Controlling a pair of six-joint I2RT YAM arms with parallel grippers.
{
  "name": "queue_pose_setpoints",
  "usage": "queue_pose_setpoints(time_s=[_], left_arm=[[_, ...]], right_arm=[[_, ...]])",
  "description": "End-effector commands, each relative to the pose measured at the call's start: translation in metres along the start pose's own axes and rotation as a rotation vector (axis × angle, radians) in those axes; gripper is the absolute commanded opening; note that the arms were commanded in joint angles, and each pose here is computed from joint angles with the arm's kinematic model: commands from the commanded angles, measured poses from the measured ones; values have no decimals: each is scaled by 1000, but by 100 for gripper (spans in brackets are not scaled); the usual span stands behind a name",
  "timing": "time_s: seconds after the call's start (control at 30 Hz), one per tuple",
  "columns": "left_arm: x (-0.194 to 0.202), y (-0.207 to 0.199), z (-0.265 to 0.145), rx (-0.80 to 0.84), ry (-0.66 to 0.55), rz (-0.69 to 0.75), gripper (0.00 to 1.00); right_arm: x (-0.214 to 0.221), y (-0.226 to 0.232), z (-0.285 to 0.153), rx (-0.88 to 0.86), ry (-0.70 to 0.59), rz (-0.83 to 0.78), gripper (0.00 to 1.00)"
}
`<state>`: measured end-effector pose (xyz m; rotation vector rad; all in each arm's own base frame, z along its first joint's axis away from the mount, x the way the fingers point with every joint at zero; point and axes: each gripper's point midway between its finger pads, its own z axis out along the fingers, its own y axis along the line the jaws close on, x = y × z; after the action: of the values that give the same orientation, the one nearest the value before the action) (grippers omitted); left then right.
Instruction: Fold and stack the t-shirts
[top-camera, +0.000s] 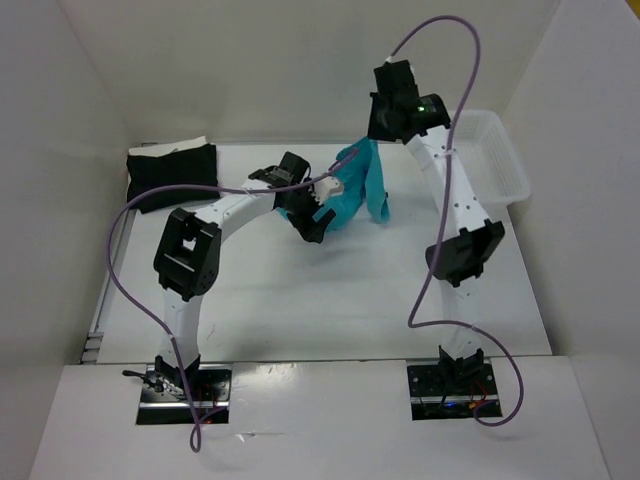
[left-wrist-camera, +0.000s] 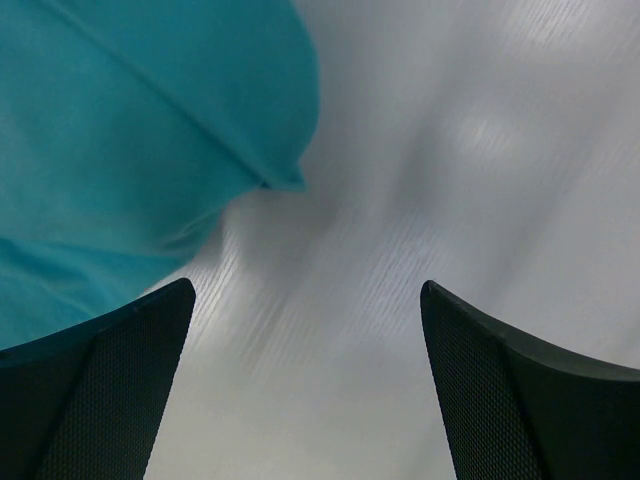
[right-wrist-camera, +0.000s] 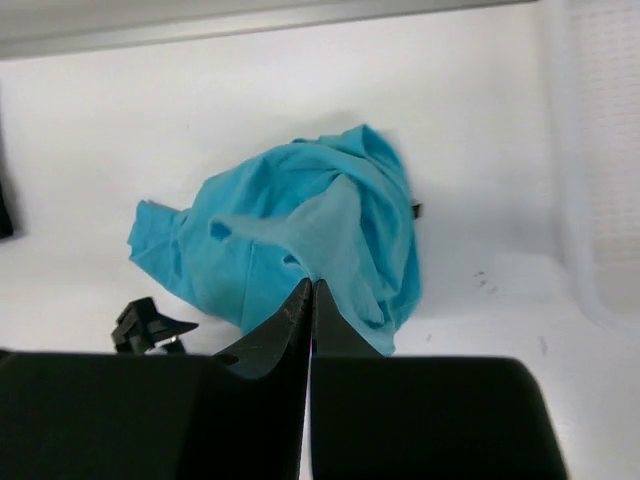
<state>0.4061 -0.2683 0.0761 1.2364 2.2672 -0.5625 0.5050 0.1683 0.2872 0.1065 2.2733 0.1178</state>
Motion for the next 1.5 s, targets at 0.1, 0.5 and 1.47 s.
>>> queue_pose_setpoints(time_s=[0.1, 0.5, 1.47], left_arm=[[-28, 12, 22, -35, -71, 13, 100], [-21, 3, 80, -52, -7, 53, 100], [-49, 13, -154, -194, -140, 173, 0]], right_arm=[[-13, -33, -43, 109, -64, 9, 0], [-33, -51, -77, 140, -141, 60, 0], [46, -91, -169, 39, -178, 194, 0]])
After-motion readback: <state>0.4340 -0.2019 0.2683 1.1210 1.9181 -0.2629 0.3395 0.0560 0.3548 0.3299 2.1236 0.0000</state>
